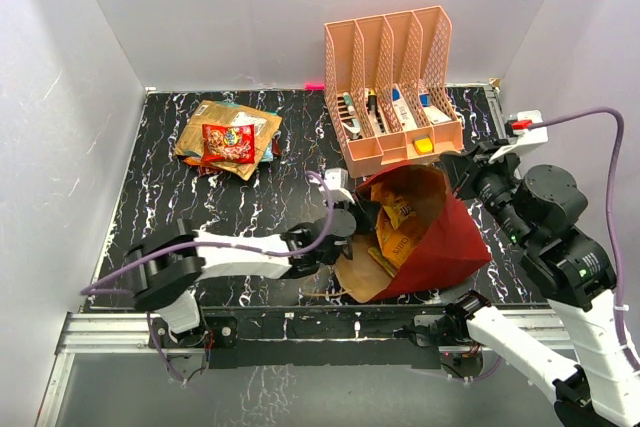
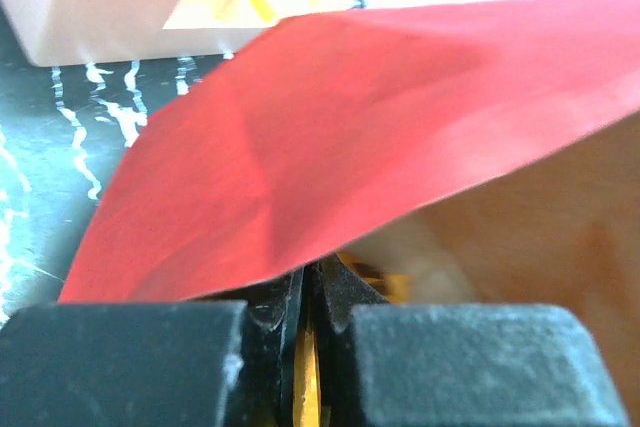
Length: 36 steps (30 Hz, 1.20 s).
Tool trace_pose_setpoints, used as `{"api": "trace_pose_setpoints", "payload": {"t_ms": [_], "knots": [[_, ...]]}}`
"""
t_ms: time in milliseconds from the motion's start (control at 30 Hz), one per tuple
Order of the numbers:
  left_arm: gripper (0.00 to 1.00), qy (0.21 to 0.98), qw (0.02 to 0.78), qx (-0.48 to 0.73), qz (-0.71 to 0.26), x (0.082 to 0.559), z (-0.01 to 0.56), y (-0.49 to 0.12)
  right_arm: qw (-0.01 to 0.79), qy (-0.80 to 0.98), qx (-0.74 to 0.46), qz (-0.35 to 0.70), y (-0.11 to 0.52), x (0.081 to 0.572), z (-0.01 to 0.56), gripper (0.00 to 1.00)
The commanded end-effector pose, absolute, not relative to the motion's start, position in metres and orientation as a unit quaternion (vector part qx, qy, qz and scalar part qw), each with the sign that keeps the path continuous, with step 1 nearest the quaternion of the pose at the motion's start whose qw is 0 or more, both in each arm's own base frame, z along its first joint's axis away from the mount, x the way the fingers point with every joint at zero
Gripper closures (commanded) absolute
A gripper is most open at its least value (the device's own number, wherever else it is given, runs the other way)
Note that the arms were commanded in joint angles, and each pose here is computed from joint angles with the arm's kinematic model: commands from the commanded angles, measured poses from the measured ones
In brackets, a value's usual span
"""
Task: Take the snacks out of the paper bag
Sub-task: Take out the snack from the paper bag.
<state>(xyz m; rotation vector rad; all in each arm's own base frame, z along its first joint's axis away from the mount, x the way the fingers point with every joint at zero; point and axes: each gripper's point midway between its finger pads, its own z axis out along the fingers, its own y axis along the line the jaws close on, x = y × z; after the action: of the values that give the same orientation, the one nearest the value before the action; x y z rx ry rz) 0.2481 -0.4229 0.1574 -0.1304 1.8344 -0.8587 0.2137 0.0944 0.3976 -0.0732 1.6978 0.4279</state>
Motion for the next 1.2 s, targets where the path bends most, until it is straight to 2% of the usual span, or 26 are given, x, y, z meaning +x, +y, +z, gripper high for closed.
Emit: {"api": "trace_pose_setpoints", "payload": {"t_ms": [0, 167, 533, 733, 1167], "knots": [[1.00, 0.770, 0.470, -0.048, -0.429, 0.218, 0.217, -0.422, 0.704, 0.683, -0.001, 0.194, 0.082, 0.213, 0.442, 0.93], [1.00, 0.782, 0.440, -0.029, -0.440, 0.199, 0.240, -0.415, 0.710, 0.680, 0.015, 0.184, 0.075, 0.214, 0.446, 0.93], [1.00, 0.746, 0.452, 0.064, -0.485, 0.171, 0.328, -0.401, 0.713, 0.682, 0.038, 0.159, 0.064, 0.218, 0.441, 0.93], [1.00, 0.733, 0.460, 0.077, -0.495, 0.165, 0.370, -0.392, 0.706, 0.688, 0.033, 0.165, 0.069, 0.221, 0.434, 0.93], [1.00, 0.697, 0.571, 0.109, -0.419, 0.186, 0.506, -0.341, 0.703, 0.693, 0.040, 0.158, 0.064, 0.218, 0.425, 0.93]]}}
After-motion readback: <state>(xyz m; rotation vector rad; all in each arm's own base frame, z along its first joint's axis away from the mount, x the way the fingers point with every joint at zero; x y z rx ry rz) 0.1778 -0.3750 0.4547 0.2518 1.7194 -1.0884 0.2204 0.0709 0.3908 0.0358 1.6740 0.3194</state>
